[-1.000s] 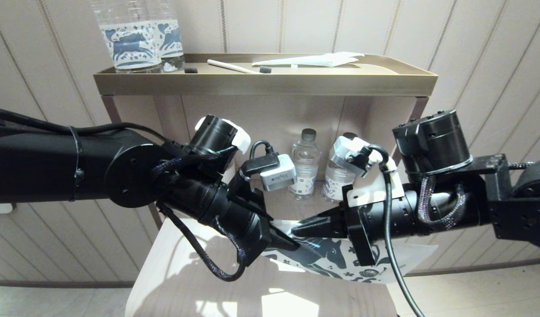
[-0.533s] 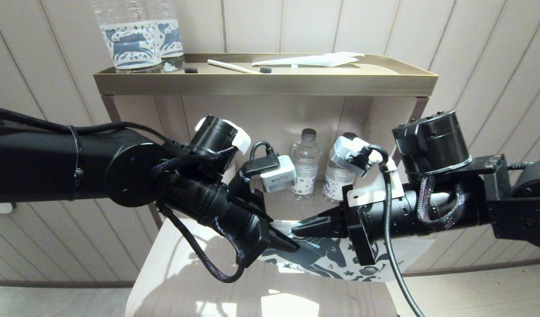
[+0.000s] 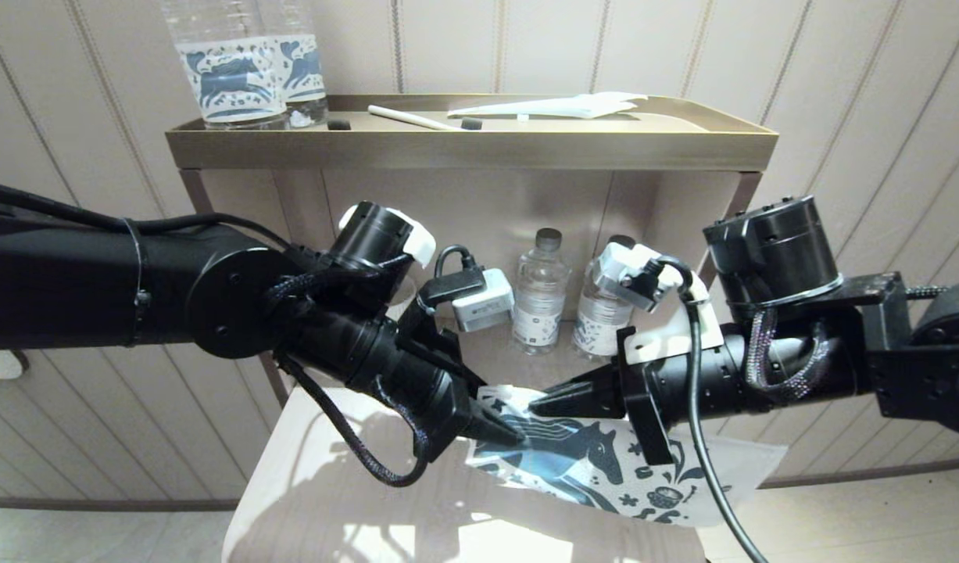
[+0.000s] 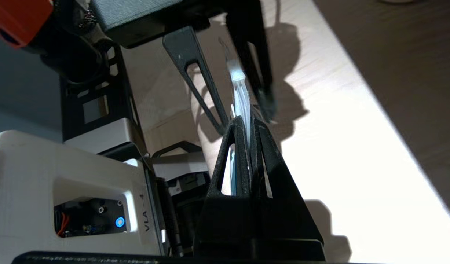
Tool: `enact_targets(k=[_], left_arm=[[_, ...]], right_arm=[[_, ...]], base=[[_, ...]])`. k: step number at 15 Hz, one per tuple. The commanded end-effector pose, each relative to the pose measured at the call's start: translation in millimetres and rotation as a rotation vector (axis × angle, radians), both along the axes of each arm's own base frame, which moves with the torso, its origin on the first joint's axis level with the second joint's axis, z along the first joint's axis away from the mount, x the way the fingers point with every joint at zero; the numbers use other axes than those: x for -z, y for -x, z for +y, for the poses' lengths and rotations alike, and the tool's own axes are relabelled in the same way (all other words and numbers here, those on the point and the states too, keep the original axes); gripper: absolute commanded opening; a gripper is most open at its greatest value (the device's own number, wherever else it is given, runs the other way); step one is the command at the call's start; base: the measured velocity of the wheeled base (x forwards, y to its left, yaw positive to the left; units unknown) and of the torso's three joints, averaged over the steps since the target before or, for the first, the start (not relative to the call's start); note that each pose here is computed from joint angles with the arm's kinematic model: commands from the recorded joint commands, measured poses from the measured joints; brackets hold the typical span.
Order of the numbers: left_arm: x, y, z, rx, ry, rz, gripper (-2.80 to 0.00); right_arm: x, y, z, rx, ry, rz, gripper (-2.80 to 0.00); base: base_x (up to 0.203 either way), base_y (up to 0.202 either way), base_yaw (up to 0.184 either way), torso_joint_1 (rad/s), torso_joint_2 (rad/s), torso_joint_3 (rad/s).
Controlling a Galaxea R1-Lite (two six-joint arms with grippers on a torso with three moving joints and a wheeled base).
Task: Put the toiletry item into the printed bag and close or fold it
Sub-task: Close the strorage bag and place it on the desk
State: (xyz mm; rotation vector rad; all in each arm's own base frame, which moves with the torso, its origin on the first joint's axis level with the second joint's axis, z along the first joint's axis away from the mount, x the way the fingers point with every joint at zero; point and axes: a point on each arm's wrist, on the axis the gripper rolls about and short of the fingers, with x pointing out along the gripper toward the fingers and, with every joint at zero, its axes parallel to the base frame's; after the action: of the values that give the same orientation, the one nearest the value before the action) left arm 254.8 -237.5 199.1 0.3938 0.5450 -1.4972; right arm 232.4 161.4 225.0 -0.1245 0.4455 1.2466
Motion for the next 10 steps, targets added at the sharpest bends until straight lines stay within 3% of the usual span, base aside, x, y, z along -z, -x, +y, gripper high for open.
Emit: enact_targets(k=[1, 6, 10], left_arm=[[-1.8, -0.3, -0.7, -0.002, 0.009, 0.006, 0.0], [2.8, 3.2, 1.4, -0.039, 0.007, 0.073, 0.0], [6.4, 2.0, -4.1, -0.102, 0.085, 0.098, 0.0]], right_arm=[[-3.3, 0.4, -0.4, -0.005, -0.011, -0.011, -2.8], [-6.3, -0.4, -3.2, 0.002, -0.022, -0.015, -2.8], [-8.9, -0.4, -3.7, 0.005, -0.032, -0.011, -2.8]], base=[[0.0, 0.0, 0.0, 0.0, 0.0, 0.0], [0.0, 0.0, 0.0, 0.0, 0.0, 0.0], [0.0, 0.0, 0.0, 0.0, 0.0, 0.0]])
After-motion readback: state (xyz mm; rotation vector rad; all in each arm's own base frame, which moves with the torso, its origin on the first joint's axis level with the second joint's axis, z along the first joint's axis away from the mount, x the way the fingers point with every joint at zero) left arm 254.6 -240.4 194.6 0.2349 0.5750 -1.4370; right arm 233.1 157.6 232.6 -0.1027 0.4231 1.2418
